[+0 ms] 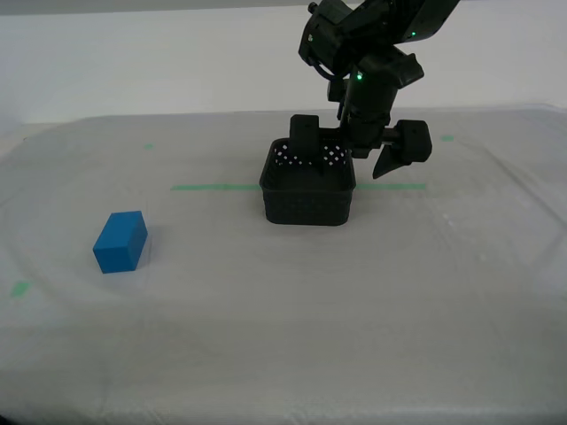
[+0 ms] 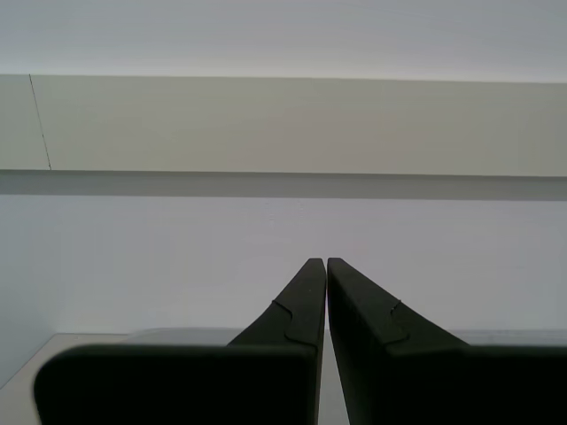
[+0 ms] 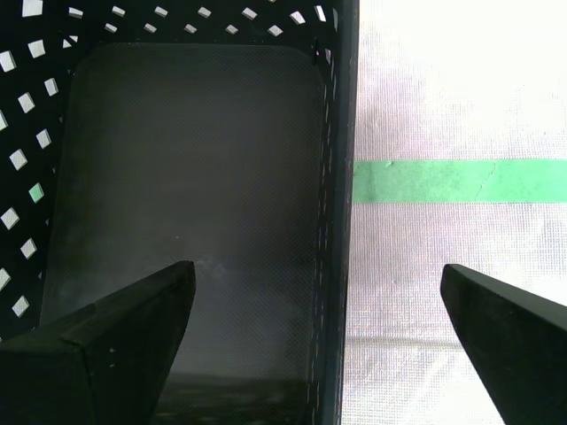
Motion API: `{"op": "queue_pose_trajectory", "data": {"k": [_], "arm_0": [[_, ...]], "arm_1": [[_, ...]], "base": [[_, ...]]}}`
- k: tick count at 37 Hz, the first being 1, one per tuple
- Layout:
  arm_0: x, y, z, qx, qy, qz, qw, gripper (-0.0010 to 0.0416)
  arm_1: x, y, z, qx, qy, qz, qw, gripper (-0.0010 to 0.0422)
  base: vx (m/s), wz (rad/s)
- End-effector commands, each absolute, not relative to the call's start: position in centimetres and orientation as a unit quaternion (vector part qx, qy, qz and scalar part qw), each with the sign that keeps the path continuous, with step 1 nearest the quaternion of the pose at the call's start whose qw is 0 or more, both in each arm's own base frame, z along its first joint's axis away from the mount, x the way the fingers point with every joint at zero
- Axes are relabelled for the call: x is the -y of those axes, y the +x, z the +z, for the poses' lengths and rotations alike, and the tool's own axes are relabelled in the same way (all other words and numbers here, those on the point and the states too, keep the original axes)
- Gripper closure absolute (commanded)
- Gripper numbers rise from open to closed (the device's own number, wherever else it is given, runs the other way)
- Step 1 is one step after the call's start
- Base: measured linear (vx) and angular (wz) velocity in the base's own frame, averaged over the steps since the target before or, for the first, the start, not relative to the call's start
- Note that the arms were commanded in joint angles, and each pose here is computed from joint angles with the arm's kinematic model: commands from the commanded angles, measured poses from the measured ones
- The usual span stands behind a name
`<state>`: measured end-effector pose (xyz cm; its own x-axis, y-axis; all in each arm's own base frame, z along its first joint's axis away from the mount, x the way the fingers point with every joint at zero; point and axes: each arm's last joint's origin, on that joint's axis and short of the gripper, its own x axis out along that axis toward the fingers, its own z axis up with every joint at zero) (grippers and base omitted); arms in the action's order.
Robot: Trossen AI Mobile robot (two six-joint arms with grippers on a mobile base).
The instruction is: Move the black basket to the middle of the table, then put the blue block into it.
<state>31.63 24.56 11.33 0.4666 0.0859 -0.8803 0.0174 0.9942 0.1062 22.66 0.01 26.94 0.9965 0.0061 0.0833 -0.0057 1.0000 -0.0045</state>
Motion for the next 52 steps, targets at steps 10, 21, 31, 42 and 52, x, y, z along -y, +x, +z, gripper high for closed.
{"op": "queue_pose_trajectory", "data": {"k": [10,21,31,42,52], "arm_0": [[-24.6,31.6,12.6,-0.503,0.041,0.037,0.862,0.0011],[-24.1,31.3,17.0,-0.460,0.051,0.063,0.884,0.0012],[-23.1,30.6,20.5,-0.420,0.036,0.052,0.905,0.0011],[-20.2,30.3,23.4,-0.414,-0.008,0.036,0.910,0.0011],[-16.2,30.7,25.9,-0.401,-0.028,0.014,0.915,0.0011]], "arm_1": [[0.0,22.7,27.0,0.045,-0.001,0.003,0.999,0.0412],[0.0,22.7,27.0,0.045,-0.002,0.003,0.999,0.0412],[0.0,22.7,27.0,0.045,-0.002,0.003,0.999,0.0412],[0.0,22.7,27.0,0.045,-0.001,0.003,0.999,0.0412],[0.0,22.7,27.0,0.045,-0.002,0.003,0.999,0.0412]], "base": [[0.000,0.000],[0.000,0.000],[0.000,0.000],[0.000,0.000],[0.000,0.000]]}}
